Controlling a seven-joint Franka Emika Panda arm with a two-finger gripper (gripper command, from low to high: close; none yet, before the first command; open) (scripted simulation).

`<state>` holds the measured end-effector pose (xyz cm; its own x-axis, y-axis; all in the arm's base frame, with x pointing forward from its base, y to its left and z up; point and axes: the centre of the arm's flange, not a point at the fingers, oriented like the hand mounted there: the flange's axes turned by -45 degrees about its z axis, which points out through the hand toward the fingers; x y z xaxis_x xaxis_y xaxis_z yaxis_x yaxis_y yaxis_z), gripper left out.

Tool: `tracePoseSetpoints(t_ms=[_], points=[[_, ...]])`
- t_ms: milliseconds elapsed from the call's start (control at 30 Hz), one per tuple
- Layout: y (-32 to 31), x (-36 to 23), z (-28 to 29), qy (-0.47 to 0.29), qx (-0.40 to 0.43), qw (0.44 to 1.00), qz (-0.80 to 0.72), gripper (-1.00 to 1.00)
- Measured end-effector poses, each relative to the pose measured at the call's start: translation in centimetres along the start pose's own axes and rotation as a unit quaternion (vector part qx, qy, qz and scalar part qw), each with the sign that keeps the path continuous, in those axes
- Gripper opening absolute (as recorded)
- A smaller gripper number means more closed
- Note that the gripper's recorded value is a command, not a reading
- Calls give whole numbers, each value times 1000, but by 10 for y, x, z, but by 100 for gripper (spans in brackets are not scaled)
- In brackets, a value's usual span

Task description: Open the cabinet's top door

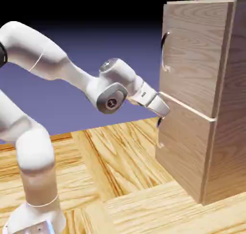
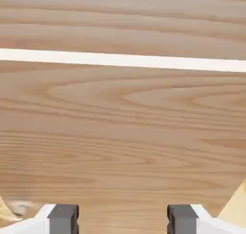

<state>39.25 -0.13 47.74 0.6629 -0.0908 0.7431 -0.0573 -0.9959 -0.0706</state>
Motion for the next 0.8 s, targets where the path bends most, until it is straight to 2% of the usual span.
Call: tracePoseSetpoints(t_ms=[367, 567, 800], points=[[10, 54, -46, 91, 24, 955, 280, 0], [9, 74, -69, 132, 55, 897, 418, 0], [1, 89, -92, 167, 105, 804, 561, 0]])
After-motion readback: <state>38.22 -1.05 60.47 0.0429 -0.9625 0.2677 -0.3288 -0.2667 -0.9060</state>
